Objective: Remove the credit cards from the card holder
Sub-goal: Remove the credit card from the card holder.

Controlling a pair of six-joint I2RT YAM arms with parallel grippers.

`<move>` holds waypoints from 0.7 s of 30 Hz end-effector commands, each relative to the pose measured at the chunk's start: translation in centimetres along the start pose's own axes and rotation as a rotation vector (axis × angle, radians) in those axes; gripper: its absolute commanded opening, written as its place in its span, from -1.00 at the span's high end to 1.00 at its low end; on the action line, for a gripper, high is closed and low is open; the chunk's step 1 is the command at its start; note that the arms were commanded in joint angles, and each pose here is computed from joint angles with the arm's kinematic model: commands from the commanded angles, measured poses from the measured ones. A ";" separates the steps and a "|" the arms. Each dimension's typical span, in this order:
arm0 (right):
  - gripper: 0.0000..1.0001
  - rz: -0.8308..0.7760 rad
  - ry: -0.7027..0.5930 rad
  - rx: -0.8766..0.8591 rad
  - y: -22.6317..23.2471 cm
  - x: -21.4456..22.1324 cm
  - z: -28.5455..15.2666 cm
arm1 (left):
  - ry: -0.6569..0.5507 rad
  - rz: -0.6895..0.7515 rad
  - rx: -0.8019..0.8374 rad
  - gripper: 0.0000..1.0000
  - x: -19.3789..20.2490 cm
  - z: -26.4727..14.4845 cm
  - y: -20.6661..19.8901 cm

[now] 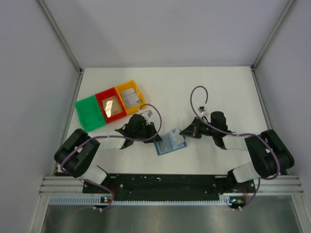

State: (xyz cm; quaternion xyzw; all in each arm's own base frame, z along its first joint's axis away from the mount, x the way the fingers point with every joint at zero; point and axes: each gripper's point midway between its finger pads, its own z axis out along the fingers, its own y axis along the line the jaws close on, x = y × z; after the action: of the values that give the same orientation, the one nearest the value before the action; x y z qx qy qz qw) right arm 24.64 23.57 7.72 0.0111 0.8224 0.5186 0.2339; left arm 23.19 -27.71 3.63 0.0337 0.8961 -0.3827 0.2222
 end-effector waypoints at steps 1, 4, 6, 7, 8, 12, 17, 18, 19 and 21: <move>1.00 -0.003 -0.057 -0.063 1.8 -0.9 -0.8 | -0.103 -0.033 0.093 0.48 -2.3 -1.4 -2.8; 1.00 0.025 -0.099 -0.121 3.2 -1.2 -1.3 | -0.160 -0.068 0.189 0.14 -3.6 -2.4 -5.1; 1.00 0.041 -0.147 -0.167 4.4 -1.8 -1.8 | -0.191 -0.091 0.250 -0.07 -4.2 -2.9 -6.4; 1.00 0.048 -0.176 -0.187 5.0 -2.2 -2.1 | -0.205 -0.096 0.289 -0.16 -4.5 -3.2 -7.3; 1.00 0.055 -0.193 -0.202 5.4 -2.2 -2.3 | -0.214 -0.108 0.318 -0.22 -4.8 -3.5 -7.9; 1.00 0.062 -0.262 -0.250 7.5 -3.1 -3.0 | -0.236 -0.124 0.417 -0.48 -5.3 -4.4 -10.3; 1.00 0.070 -0.348 -0.284 9.6 -4.5 -4.2 | -0.246 -0.149 0.511 -0.43 -5.5 -5.5 -12.4; 1.00 0.066 -0.366 -0.291 10.1 -4.7 -4.5 | -0.256 -0.148 0.542 -0.40 -5.5 -5.9 -12.9; 1.00 0.071 -0.383 -0.288 10.3 -5.0 -4.6 | -0.265 -0.150 0.567 -0.39 -5.6 -6.3 -13.4; 1.00 0.071 -0.409 -0.284 10.8 -5.5 -5.0 | -0.271 -0.144 0.609 -0.35 -5.5 -6.9 -14.2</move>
State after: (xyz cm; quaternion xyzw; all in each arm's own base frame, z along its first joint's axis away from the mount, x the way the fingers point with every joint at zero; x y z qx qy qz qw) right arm 24.32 23.23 17.51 0.0951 0.7091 0.6138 0.3338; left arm 23.46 -31.68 14.73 -0.0366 0.7693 -0.5786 0.2686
